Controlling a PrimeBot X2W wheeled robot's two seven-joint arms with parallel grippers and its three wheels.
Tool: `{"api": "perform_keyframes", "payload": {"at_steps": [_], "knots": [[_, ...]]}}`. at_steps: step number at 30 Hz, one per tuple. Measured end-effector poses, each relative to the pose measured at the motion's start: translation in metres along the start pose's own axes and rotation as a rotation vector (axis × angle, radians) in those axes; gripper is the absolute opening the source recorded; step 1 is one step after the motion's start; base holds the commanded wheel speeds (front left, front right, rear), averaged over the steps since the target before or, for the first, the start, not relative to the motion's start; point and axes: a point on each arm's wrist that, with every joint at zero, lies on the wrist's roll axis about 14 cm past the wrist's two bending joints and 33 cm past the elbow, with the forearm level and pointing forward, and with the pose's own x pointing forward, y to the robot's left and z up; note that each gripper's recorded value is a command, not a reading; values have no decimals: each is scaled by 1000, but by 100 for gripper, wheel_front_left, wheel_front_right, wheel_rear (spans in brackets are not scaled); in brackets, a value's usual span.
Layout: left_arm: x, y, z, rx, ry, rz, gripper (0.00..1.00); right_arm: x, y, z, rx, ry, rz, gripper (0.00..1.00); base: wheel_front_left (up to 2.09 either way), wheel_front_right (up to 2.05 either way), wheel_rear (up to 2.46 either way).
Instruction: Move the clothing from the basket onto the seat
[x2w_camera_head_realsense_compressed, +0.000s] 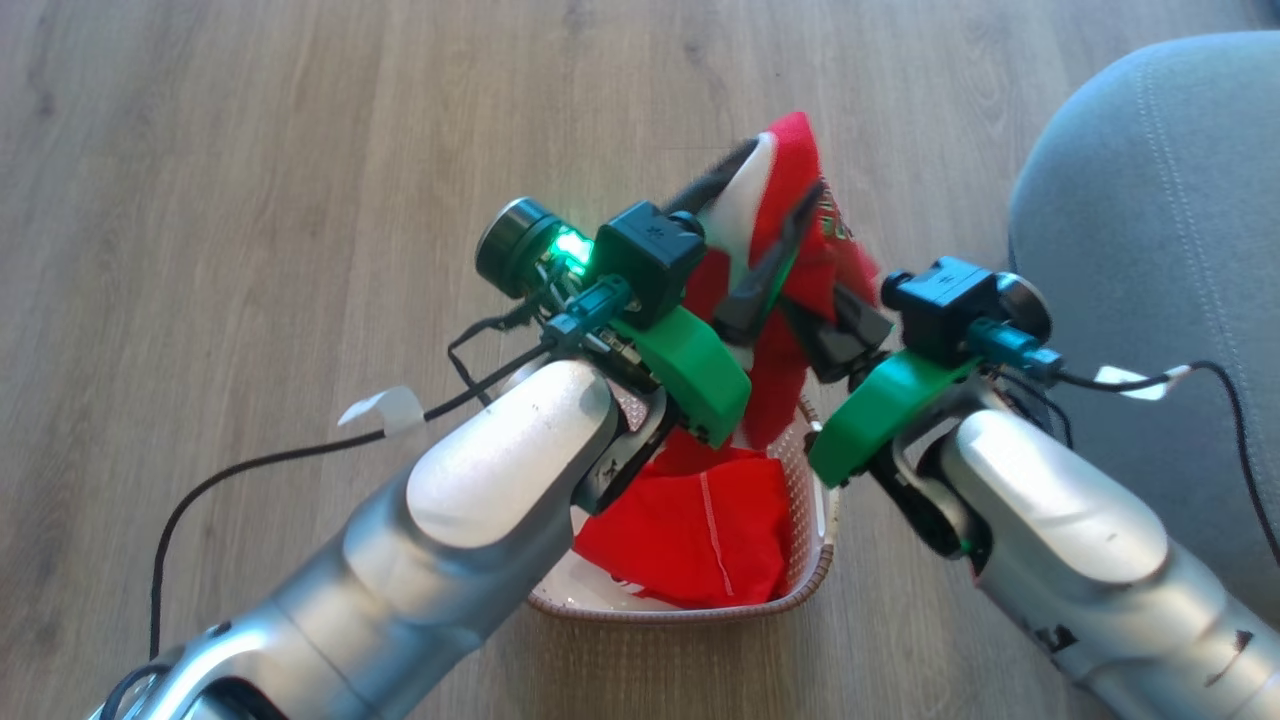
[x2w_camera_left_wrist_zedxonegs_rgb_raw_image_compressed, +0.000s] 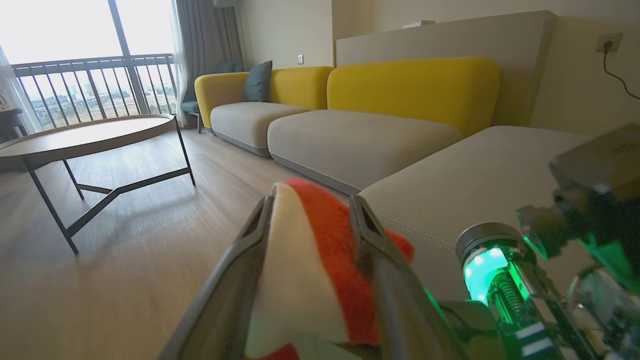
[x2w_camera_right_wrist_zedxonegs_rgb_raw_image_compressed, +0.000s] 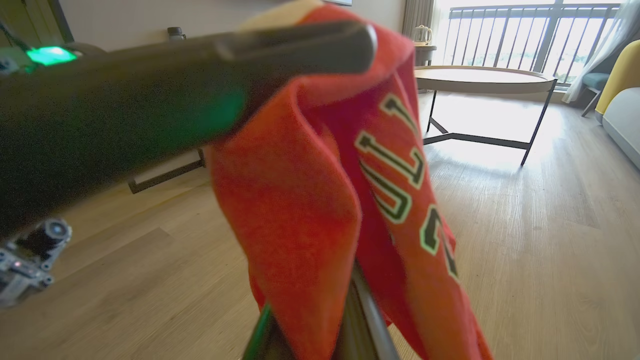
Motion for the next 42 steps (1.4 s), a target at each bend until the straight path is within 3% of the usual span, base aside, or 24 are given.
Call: {"api": "perform_keyframes", "payload": {"at_steps": [15,29,42], "knots": [[1,-29,-40,-59,94,-100,100,-57,-53,31,-11,-100,-245,0,0,0,0],[14,-109,-60,-134,122,-326,100,-161,-93,72,-97,-187,-544,0,0,0,0],[22,-173,-63,-160,117,-510,100,-244,-98,90,-144,-230,-762,0,0,0,0]]}}
